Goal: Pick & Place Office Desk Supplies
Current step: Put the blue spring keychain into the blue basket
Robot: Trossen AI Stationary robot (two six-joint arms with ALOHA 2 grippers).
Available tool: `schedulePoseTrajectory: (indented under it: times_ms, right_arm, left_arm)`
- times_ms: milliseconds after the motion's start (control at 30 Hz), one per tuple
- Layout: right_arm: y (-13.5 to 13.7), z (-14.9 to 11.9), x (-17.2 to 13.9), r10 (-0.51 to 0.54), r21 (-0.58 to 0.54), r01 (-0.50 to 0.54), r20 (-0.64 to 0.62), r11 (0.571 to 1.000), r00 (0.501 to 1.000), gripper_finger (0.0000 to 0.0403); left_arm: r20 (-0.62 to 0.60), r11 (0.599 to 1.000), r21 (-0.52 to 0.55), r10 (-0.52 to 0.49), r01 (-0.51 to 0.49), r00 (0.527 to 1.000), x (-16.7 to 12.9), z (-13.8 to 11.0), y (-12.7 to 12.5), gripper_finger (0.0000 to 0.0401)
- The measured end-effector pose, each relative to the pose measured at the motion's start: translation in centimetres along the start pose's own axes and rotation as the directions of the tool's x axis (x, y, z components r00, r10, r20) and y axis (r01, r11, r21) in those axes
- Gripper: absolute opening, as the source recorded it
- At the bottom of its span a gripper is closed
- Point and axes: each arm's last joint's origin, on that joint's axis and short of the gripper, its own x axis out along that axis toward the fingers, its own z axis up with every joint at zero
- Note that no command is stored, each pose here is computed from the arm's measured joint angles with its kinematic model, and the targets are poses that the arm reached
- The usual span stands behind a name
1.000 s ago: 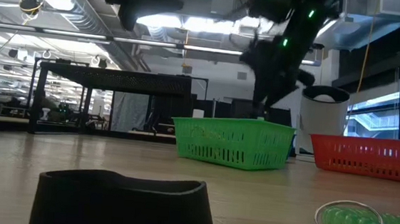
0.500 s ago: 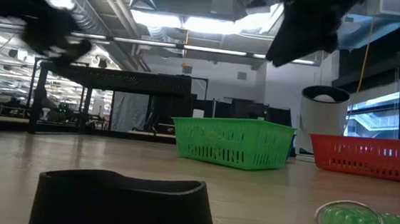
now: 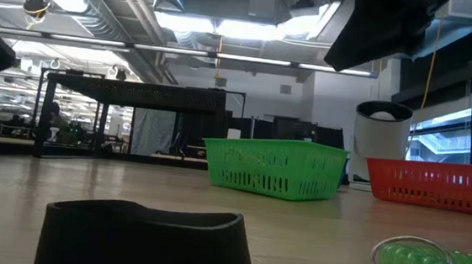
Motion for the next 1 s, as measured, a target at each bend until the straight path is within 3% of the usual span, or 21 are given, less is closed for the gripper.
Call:
schedulePoseTrajectory:
  times_ms: [333,600,833,1000]
  right_arm:
    - [0.3,-0.4,0.5,-0.009,0.071,0.010,-0.012,0.997,1.000,0.0147]
    - [0.4,-0.4,0.5,-0.007,0.122,0.008,-0.011,0.993,1.000,0.0147]
    - [0.5,-0.4,0.4,0.004,0.132,-0.003,-0.004,0.991,1.000,0.0147]
    - [0.6,-0.4,0.4,0.005,0.131,-0.004,-0.004,0.991,1.000,0.0147]
  left_arm:
    - [-0.147,0.999,0.023,-0.041,0.045,0.988,2.8,-1.0,-0.1,0.0139]
    - [-0.198,0.972,0.225,-0.028,0.074,0.980,4.5,-0.6,-1.0,0.0139]
    - [-0.274,0.886,0.456,0.045,0.088,0.961,5.7,-2.1,-1.2,0.0139]
    - [-0.181,0.734,0.679,0.201,-0.025,0.963,5.9,-2.9,-1.5,0.0138]
